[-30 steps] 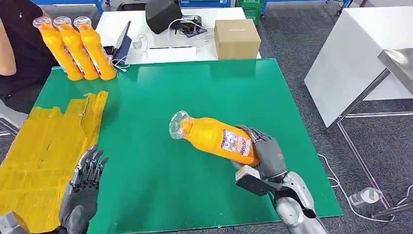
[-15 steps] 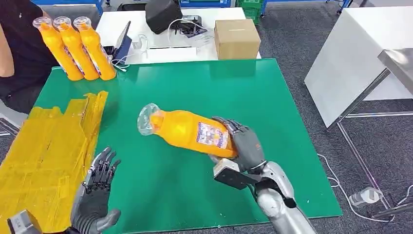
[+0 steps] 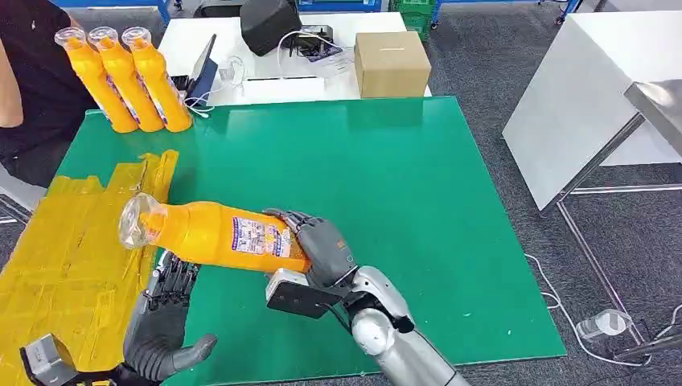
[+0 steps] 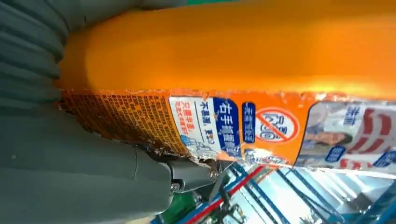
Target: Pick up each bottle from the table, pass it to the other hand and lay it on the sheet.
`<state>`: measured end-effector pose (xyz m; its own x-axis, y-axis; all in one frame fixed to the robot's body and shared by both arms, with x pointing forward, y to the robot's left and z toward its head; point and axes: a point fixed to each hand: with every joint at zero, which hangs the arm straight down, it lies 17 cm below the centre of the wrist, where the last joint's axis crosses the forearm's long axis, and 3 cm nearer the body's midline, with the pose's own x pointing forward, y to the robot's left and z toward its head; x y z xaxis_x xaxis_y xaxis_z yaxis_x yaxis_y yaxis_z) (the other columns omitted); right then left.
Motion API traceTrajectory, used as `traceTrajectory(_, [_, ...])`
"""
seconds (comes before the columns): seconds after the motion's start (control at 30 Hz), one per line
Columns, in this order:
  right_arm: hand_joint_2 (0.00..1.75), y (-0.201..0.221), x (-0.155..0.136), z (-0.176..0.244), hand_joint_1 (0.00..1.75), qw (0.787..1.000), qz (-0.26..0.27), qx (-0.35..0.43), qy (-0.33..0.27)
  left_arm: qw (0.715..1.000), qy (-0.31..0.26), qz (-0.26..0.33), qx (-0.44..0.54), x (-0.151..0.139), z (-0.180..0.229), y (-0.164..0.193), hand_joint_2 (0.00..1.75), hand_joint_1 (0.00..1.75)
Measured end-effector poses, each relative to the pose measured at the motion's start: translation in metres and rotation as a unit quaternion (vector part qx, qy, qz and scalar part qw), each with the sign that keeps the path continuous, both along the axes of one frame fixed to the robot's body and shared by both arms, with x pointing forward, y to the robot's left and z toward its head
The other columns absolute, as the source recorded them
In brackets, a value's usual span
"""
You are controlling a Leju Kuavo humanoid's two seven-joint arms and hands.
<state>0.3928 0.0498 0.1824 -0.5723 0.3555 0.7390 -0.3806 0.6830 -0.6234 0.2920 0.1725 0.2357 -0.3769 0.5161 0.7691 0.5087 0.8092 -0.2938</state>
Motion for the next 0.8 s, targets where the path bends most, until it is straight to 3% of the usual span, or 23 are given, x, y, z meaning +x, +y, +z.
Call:
traceTrajectory(0.4, [1.75, 0.075, -0.054, -0.031, 1.75, 0.995, 0.087, -0.014, 0.036, 1.0, 0.011, 0.011, -0.005, 0.004, -0.004, 0.008, 1.75, 0.0])
traceTrajectory(0.8, [1.75, 0.099, -0.082, -0.048, 1.75, 0.99, 0.131, -0.035, 0.046, 1.0, 0.019, 0.016, -0.005, 0.007, -0.01, 0.011, 1.75, 0.0])
